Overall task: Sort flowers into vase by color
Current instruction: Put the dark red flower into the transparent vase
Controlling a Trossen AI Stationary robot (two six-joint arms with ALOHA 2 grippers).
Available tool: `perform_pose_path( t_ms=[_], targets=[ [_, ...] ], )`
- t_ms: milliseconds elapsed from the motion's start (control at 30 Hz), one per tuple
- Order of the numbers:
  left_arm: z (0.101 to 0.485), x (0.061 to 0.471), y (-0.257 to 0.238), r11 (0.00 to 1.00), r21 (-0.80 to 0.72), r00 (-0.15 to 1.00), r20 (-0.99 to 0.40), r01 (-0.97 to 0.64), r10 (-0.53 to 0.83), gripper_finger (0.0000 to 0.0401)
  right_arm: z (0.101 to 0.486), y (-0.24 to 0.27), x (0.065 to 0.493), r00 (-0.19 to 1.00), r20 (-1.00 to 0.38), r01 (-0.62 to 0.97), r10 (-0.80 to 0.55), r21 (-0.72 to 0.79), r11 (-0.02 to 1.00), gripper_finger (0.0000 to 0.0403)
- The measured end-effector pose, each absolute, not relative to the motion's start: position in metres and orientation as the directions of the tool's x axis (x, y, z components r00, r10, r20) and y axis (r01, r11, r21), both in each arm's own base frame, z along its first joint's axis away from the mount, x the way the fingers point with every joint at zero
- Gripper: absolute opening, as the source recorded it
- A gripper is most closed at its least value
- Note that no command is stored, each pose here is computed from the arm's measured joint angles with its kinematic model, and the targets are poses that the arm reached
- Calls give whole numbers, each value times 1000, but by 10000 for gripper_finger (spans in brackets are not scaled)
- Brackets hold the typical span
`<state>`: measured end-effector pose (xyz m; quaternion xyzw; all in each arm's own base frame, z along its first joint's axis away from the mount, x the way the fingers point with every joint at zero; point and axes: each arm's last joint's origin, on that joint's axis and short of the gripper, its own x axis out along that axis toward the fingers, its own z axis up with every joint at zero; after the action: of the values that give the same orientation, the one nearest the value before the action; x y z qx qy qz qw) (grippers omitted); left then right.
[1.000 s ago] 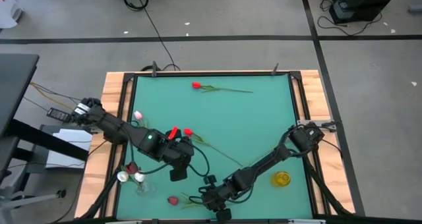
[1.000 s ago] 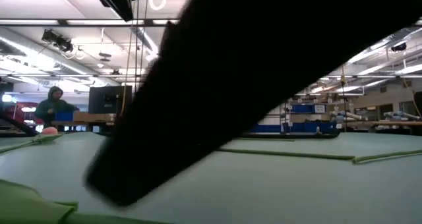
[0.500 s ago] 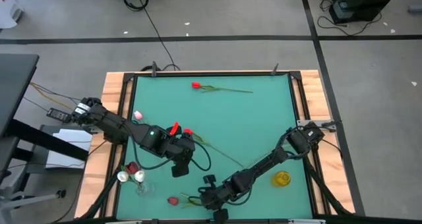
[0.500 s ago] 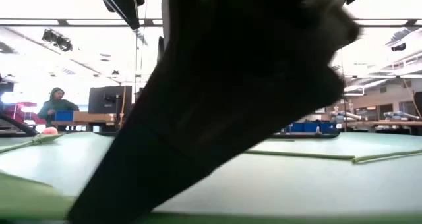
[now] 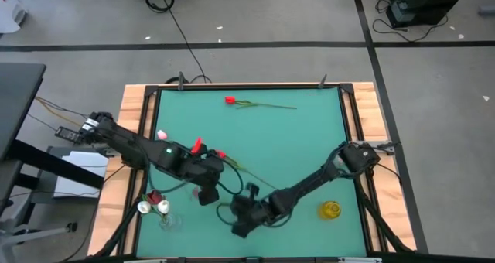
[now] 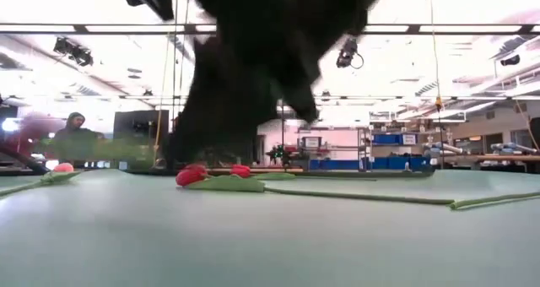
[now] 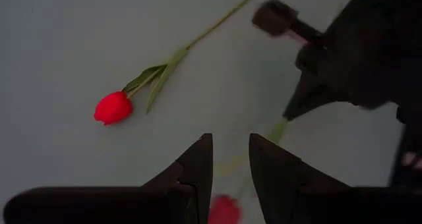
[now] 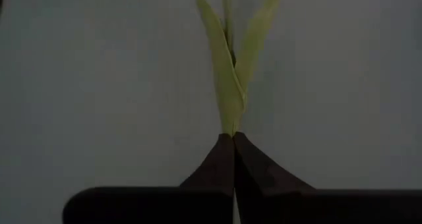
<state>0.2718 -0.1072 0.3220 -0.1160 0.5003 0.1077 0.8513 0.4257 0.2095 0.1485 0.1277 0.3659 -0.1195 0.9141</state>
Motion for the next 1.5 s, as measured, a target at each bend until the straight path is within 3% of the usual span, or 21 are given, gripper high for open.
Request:
perform_pose_path(
  t_ms=[300,567,700,1067,1267,1500],
  targets=[
    [376,226,-82,889,-185,667,-727,-419,163,103,221,171,419,739,-517,594,-431,200,779,2],
    [408,184,-60,827,-272,770,-579,-493,268,103,275,132,414,724,-374,675,-579,211,707,2],
    [410,180,-59,837,-254,776,-565,-485,279,115,299,116,418,778,-322,617,-540,224,755,2],
    [417,181,-53,801,-169,768,-450,-574,456,219,348,81,433,948,-65,312,-310,368,876,2],
    [426,188,-56,831,-184,821,-369,-525,437,217,351,68,436,965,-39,257,-261,351,900,2],
    [433,192,-59,852,-194,853,-315,-486,415,186,352,57,439,972,-30,230,-234,331,915,2]
  ],
)
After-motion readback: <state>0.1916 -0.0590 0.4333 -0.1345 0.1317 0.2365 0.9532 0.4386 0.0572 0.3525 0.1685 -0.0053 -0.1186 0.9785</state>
